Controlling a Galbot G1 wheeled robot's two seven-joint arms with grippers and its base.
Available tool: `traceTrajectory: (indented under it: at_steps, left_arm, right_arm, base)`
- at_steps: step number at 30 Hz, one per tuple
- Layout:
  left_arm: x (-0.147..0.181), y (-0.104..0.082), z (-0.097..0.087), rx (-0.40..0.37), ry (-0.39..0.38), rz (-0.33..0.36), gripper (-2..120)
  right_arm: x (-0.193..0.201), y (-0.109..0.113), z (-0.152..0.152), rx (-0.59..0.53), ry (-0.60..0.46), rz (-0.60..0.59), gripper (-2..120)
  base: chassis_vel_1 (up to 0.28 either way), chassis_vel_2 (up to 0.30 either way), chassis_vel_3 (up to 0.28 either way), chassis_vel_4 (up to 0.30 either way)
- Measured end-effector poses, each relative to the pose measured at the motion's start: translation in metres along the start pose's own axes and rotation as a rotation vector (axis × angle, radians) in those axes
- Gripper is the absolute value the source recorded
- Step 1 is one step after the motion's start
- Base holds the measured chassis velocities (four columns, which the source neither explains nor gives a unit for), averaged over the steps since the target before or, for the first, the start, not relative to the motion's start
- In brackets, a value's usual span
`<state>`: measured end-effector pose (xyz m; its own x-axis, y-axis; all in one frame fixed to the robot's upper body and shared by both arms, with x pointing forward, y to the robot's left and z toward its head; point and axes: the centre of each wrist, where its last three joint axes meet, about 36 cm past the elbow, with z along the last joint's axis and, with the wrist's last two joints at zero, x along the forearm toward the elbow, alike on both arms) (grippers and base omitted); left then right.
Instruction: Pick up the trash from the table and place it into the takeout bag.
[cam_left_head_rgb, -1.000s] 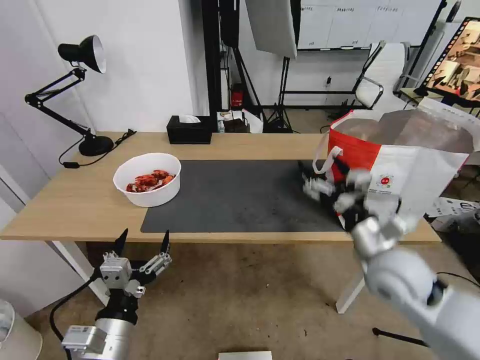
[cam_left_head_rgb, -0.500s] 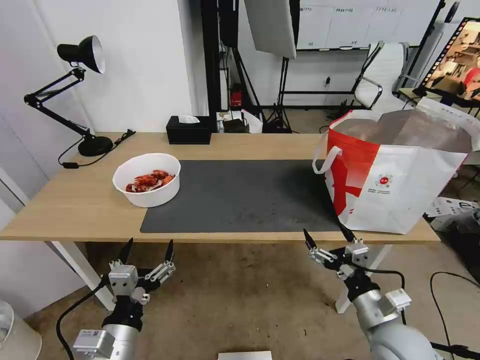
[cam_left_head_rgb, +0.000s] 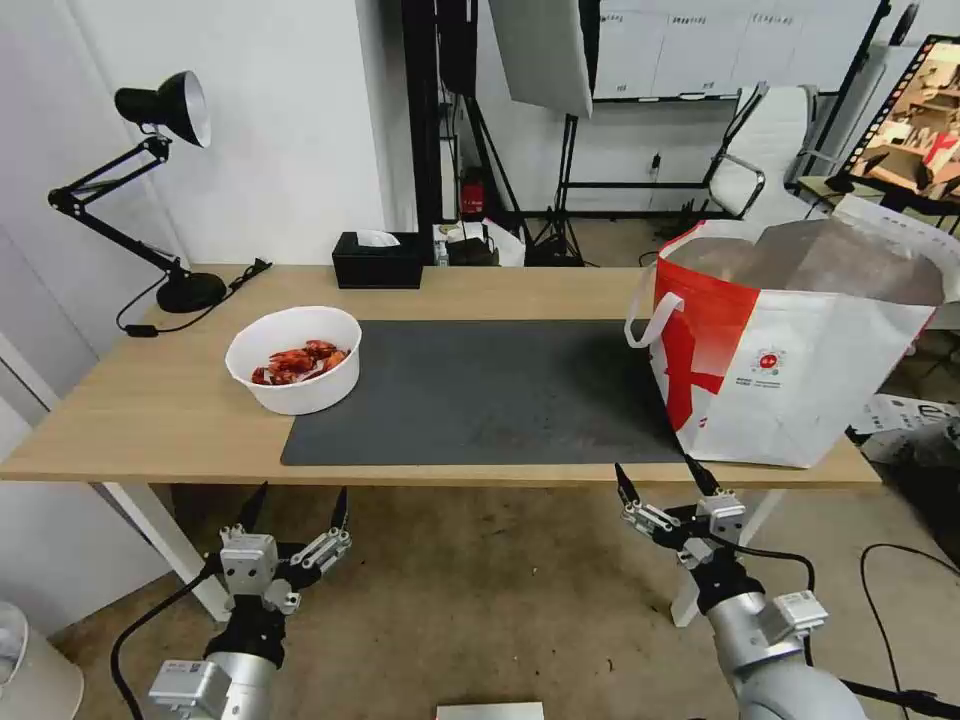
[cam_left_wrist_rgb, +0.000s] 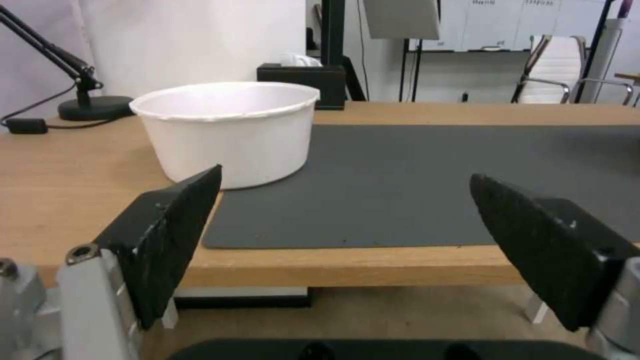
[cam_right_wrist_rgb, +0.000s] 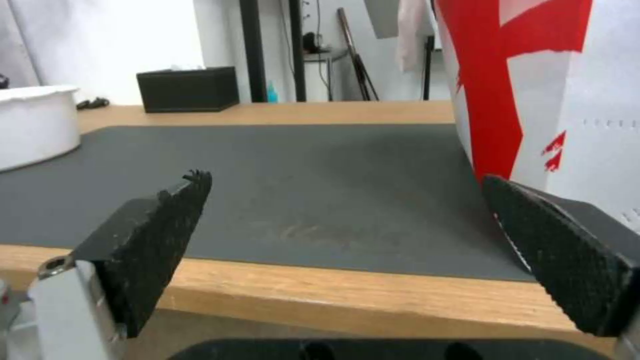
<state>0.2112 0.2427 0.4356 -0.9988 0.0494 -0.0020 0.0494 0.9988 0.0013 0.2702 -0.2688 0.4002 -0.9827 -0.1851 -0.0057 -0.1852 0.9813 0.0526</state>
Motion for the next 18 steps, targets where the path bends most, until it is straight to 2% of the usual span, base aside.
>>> traceTrajectory:
  at_steps: [18]
  left_arm:
    - [-0.0031, 0.0016, 0.0012, -0.003, -0.007, 0.006, 100]
  right_arm:
    - [-0.0003, 0.0014, 0.0018, 0.005, 0.018, 0.012, 100]
  base:
    - [0.0, 0.0, 0.0, 0.0]
